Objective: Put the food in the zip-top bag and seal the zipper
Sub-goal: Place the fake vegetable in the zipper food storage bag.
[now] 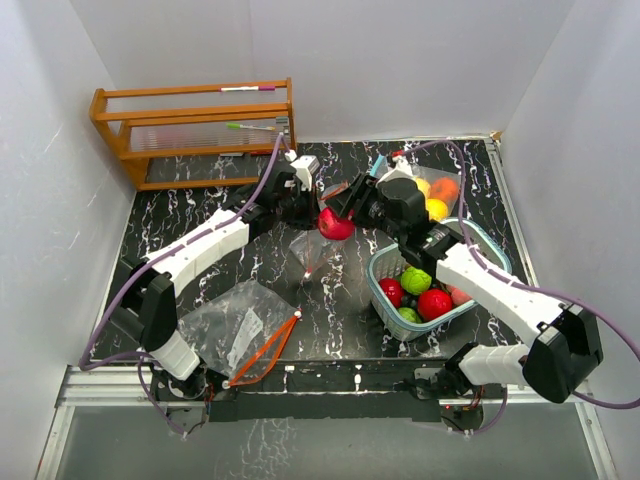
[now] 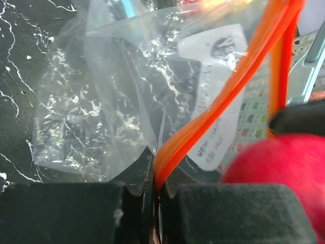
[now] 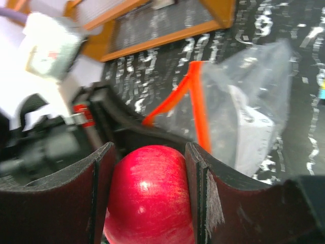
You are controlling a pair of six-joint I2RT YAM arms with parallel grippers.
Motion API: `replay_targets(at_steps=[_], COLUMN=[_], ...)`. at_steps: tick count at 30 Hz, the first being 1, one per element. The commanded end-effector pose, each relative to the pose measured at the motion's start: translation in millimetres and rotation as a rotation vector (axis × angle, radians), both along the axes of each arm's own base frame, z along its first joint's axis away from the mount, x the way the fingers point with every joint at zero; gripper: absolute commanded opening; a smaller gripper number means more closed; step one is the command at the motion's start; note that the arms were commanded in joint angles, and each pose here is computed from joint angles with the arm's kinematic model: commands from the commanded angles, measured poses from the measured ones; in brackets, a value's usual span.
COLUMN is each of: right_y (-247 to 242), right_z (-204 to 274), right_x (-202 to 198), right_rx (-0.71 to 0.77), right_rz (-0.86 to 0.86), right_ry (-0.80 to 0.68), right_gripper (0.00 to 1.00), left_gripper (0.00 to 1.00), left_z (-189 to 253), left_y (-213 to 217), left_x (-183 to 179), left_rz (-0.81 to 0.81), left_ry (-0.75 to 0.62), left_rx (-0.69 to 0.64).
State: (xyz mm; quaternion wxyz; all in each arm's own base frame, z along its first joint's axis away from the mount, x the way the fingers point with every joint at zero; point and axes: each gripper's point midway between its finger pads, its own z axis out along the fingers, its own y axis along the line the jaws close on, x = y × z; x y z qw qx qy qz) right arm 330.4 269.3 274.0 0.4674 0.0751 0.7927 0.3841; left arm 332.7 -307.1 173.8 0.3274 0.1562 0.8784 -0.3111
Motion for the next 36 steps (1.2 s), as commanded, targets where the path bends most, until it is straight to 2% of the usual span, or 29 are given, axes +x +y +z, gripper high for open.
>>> replay_targets(at_steps=[1,9,14,19,21,25,26,27,36], right_y=[-25,-43,-22,-4,1,5,6,7,-2], right_z=[-7,-32,-26,-26,-20,-8,-4,-1,37], right_x=[18,37,44,39,36,26,24,21,-1], right_rx=[-0.044,-0.212,-0.197,-0.241,-0.227,-0.209,-0.203,-0.196,-0.086], right_rz=[-0.178,-0.347,-0.339,-0.316,-0.286,-0.222,-0.209,-0.196,-0.164], right_ry=[-0.055,-0.004,0.001,0.008,-0.010,-0.034,-0.042,-0.048,-0.110], right_gripper=[0.07,0.08,0.09,0.37,0.56,0.76,0.90,0.97,0.98], left_gripper=[0.00,0.00,0.00,0.00,0.00,0.00,0.00,0.00,0.00], left_z=[18,40,40,38,37,35,34,33,31], left_y=[-4,-8,-11,-12,-10,-9,-10,-10,-9], left_x=[-7,-17,-19,-18,-18,-17,-17,-17,-15], left_rz=[-0.025,-0.050,-0.061,-0.063,-0.058,-0.058,-0.059,-0.058,-0.049], left_ry=[-0.016,-0.020,-0.009,-0.005,-0.012,-0.012,-0.011,-0.010,-0.012], left_rx=[-0.040,-0.101,-0.123,-0.119,-0.111,-0.102,-0.102,-0.104,-0.090])
